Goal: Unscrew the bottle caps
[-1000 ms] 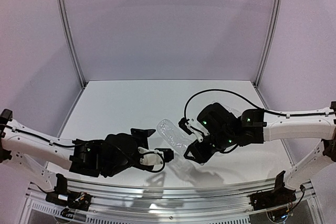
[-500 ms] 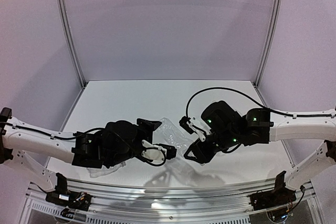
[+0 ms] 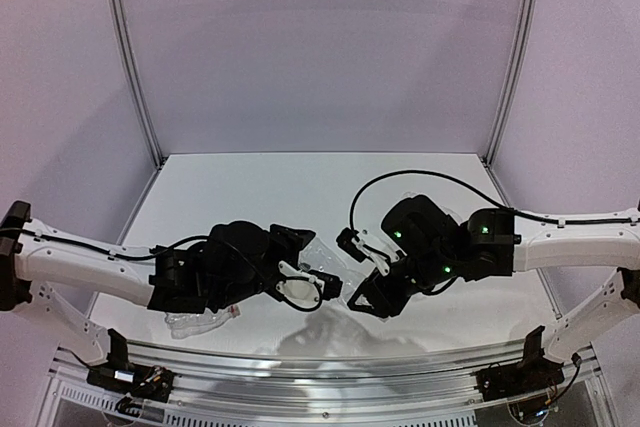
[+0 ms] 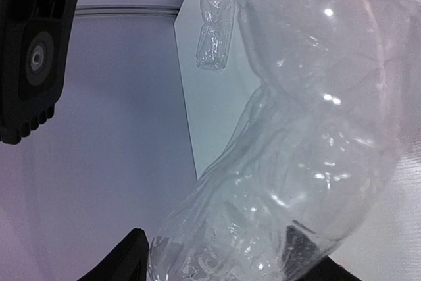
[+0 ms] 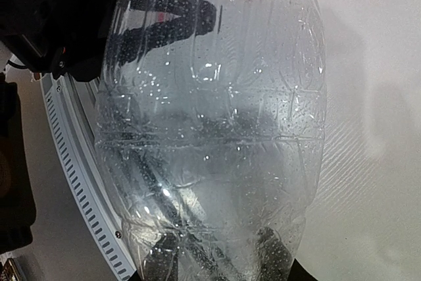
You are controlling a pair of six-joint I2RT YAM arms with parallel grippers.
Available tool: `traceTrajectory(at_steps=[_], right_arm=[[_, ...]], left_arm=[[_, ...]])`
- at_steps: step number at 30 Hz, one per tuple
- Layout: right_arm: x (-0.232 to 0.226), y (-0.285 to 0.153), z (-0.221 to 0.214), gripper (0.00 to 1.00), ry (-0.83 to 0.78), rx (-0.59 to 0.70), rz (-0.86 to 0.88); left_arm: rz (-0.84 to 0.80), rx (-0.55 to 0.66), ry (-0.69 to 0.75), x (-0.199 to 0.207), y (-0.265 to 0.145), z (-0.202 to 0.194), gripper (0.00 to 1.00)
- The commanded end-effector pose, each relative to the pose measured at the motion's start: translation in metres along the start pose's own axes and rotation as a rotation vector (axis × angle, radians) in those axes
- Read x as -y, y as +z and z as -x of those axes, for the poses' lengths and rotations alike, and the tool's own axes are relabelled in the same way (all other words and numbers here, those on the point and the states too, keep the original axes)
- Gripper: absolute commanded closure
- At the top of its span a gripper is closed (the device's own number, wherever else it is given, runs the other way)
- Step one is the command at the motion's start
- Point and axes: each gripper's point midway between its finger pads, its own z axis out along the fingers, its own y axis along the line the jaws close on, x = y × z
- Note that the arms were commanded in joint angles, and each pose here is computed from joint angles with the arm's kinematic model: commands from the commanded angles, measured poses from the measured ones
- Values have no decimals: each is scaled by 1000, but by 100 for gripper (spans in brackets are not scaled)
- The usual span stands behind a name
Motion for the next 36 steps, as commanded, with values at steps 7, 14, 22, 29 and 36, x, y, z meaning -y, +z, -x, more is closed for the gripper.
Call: traceTrajectory(at_steps=[7, 14, 22, 29, 36], right_arm=[[-10, -4, -4, 67, -34, -6, 44], [-3, -19, 7, 31, -22, 66, -5], [-5, -62, 21, 1, -12, 212, 13], [-20, -110, 32, 1, -27, 375, 110], [-33, -138, 33, 1, -64, 468, 203]], left_arm=[[22, -4, 2, -10, 6, 1, 52], [33, -11, -33, -12, 1, -2, 54], [33, 7, -178, -7, -12, -3, 54], [-4, 44, -409, -11, -22, -8, 52], [-65, 218, -713, -33, -42, 11, 54]])
